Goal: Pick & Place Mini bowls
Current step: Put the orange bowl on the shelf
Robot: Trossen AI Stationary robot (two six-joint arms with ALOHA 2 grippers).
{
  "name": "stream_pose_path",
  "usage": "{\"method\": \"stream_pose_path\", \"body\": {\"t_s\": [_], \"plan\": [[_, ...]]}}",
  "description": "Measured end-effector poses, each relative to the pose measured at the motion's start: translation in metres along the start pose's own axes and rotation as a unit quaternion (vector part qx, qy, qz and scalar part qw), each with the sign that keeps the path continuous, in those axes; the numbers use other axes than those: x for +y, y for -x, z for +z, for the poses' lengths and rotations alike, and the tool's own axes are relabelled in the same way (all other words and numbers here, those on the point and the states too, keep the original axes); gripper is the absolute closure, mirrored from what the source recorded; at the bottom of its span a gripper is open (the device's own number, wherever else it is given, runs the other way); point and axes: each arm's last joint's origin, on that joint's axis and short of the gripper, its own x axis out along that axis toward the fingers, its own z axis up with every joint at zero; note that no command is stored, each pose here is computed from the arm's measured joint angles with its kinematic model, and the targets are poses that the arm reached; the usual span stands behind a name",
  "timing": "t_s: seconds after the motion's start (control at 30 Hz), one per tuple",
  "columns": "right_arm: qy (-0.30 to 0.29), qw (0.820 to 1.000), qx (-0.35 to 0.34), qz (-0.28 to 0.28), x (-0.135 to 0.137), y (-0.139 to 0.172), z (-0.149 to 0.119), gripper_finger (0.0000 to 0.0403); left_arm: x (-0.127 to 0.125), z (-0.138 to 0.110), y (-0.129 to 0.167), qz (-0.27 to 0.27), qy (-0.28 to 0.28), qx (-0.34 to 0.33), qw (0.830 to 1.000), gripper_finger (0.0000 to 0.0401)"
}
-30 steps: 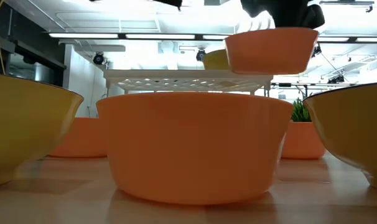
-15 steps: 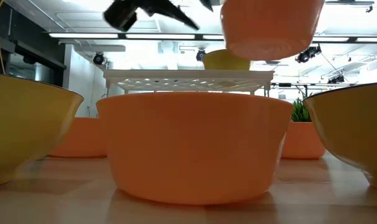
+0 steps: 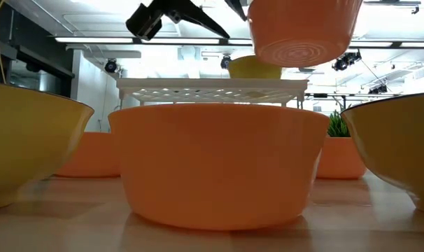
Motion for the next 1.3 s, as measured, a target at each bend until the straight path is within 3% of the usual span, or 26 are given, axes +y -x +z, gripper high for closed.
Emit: {"method": "stream_pose_path", "body": {"t_s": [0.17, 0.57, 1.3], "plan": [[0.011, 1.0, 0.012, 0.016, -0.005, 0.002, 0.005, 0.0403, 0.0, 0.002, 0.0, 0.002, -0.049, -0.025, 0.998, 0.0275], [0.007, 1.0, 0.021, 0.008, -0.012, 0.004, 0.009, 0.0403, 0.001, -0.001, 0.0, 0.002, -0.053, 0.024, 0.998, 0.0275], [0.051, 0.998, 0.011, 0.035, -0.021, 0.008, 0.022, 0.0403, 0.005, 0.0, 0.0, 0.025, -0.119, -0.002, 0.993, 0.0275]]}}
